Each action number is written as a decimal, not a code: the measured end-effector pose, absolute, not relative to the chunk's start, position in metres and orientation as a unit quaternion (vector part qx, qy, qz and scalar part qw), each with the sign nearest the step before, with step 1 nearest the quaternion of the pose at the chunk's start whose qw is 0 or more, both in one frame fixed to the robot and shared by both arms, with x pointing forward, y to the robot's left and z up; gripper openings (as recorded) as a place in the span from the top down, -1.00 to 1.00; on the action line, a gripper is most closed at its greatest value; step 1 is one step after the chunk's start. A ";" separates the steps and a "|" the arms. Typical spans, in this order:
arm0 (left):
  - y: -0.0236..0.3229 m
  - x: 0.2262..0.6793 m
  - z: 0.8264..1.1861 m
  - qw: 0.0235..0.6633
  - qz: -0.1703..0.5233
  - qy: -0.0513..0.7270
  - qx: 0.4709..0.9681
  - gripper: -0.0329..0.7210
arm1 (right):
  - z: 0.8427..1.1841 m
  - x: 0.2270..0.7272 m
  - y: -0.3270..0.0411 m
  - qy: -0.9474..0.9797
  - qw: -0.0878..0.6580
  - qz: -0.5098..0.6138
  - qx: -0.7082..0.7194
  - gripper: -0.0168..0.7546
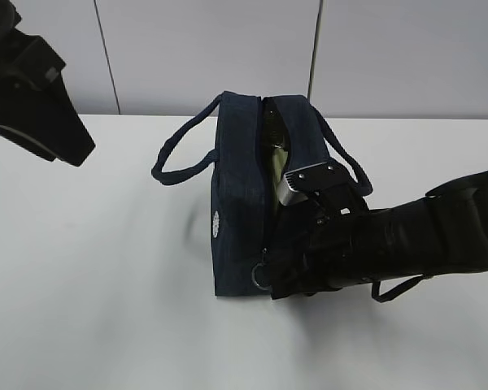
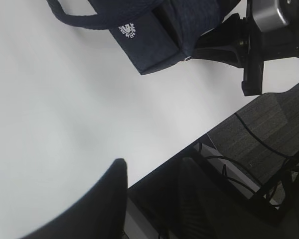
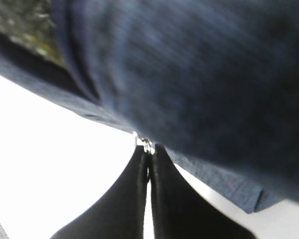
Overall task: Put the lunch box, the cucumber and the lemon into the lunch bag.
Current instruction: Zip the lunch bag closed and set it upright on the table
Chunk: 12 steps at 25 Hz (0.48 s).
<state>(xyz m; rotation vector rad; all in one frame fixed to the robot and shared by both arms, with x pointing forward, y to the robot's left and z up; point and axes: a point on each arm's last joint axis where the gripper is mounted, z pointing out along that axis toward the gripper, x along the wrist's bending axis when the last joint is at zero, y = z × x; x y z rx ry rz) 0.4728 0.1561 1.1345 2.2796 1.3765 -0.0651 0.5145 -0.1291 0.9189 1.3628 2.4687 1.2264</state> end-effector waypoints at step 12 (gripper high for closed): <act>0.155 0.472 1.135 0.239 -0.028 0.502 0.830 0.29 | 0.944 0.512 -0.129 0.793 0.049 0.430 0.429 0.96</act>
